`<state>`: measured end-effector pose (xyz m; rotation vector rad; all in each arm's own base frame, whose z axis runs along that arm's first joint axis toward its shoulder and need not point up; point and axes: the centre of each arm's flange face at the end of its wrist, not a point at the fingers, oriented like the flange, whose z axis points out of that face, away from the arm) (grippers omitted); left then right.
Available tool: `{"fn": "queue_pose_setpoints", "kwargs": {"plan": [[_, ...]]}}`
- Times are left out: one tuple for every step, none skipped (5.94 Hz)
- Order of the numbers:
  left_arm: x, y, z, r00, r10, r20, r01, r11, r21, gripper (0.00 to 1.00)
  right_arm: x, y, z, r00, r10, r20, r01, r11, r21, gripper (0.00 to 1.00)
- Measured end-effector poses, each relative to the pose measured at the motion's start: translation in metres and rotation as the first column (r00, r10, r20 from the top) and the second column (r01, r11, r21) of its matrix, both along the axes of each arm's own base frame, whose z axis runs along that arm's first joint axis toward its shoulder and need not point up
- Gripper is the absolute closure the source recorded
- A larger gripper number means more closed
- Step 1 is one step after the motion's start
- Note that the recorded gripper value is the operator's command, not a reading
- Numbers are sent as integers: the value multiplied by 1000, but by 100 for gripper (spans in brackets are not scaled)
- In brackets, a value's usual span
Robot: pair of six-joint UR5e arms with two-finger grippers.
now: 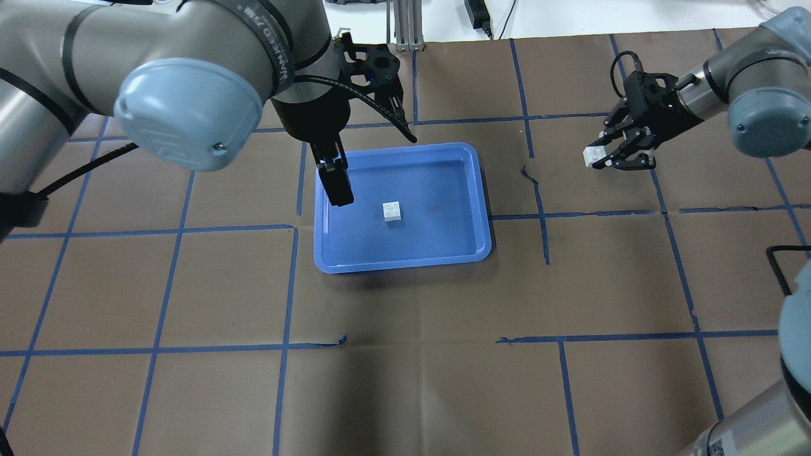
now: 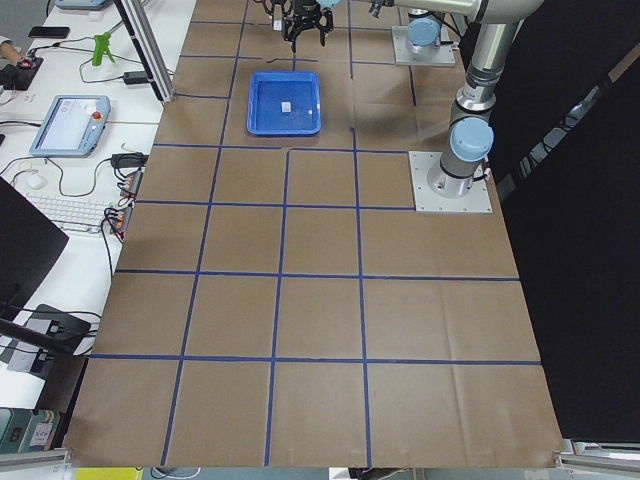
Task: Assemble white blocks and place on blue tray
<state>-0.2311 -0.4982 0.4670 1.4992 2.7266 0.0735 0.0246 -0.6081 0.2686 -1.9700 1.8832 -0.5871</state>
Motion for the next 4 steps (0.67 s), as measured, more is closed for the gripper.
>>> {"fn": "queue_pose_setpoints", "kwargs": {"plan": [[34, -12, 4, 958, 286, 18, -286, 958, -25, 1, 55, 5, 5, 1000, 2, 21, -3, 1000, 23, 76], [48, -15, 11, 861, 509, 4, -508, 860, -54, 1, 111, 9, 6, 999, -17, 28, 16, 999, 31, 76], [51, -11, 22, 750, 661, -24, -661, 747, -73, 1, 156, 14, 2, 998, -54, 31, 54, 998, 26, 76], [54, -5, 34, 644, 764, -49, -765, 639, -85, 1, 194, 21, -9, 996, -75, 38, 75, 997, 21, 76]]}}
